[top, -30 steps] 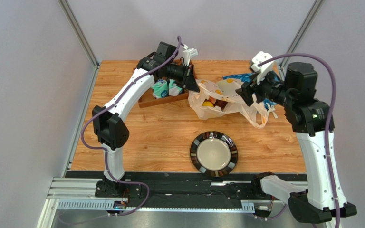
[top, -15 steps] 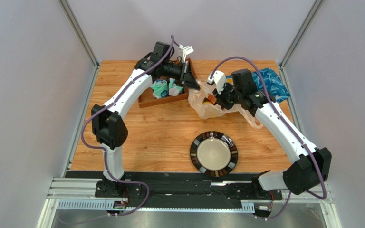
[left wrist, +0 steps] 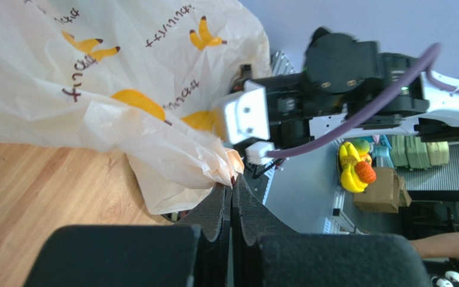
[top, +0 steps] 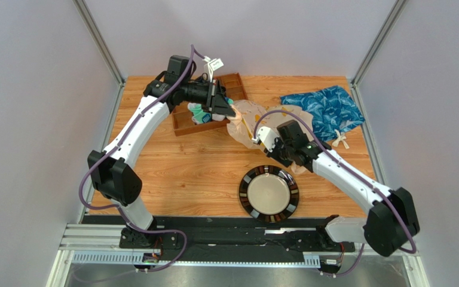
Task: Take the fake fruits out of the plastic bag
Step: Adjust the plastic bag at the center of the board, then take out the fake fruit from the plastic bag.
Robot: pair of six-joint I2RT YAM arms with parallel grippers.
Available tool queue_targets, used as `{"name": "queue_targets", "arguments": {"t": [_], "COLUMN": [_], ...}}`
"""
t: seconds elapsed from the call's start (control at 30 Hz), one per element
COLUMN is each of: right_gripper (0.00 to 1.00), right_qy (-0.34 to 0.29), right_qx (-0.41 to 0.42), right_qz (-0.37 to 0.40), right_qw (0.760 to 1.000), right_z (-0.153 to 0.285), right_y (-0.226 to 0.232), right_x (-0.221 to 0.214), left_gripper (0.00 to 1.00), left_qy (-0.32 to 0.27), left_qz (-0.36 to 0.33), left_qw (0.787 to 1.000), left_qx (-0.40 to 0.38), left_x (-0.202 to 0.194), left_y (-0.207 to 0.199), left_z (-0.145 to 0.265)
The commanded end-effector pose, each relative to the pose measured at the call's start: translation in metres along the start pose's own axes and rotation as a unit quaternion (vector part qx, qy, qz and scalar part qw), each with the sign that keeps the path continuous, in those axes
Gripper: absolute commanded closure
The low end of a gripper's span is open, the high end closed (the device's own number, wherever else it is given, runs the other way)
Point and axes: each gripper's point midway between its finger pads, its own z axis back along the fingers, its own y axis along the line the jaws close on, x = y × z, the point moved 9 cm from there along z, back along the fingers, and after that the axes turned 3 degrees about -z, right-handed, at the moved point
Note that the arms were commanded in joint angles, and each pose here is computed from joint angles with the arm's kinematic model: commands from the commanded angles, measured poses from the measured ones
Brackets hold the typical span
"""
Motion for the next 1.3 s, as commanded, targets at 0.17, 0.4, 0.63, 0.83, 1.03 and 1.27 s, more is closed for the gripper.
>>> {"name": "queue_targets", "arguments": {"t": [0.17, 0.4, 0.63, 0.83, 1.03, 1.27], "right_gripper": [0.57, 0.48, 0.28, 0.2, 0.16, 0.65], "right_qy": [-0.038, -0.046, 0.023, 0.075, 0.175, 0.106], "right_qx": [-0.087, -0.051, -0.025, -0.04, -0.017, -0.06], "right_qz": [-0.072, -0.115, -0.161, -0.175, -0.162, -0.146], "right_qw": [0.993, 0.991, 0.986, 0.981, 0.971, 0.982], "right_z": [-0.001, -0.031, -0.066, -0.099, -0.134, -0.099], "right_y": [-0.06, -0.099, -0.105, -0.121, -0.122, -0.132], "right_x": [0.04, 0.083, 0.064, 0.048, 0.026, 0.037], "left_gripper": [1.0, 1.0, 0.99, 0.99, 0.99, 1.0], "left_qy": [0.004, -0.01, -0.011, -0.008, -0.006, -0.003], "left_qz": [0.026, 0.005, 0.007, -0.001, -0.018, -0.036], "left_qw": [1.0, 1.0, 1.0, 1.0, 1.0, 0.999], "left_qx": [-0.006, 0.014, 0.006, -0.002, 0.014, 0.03], "left_x": [0.0, 0.019, 0.018, 0.014, 0.012, 0.009], "left_y": [0.017, 0.024, 0.027, 0.026, 0.025, 0.025], "left_z": [-0.013, -0.013, -0.013, -0.012, -0.008, -0.005]}}
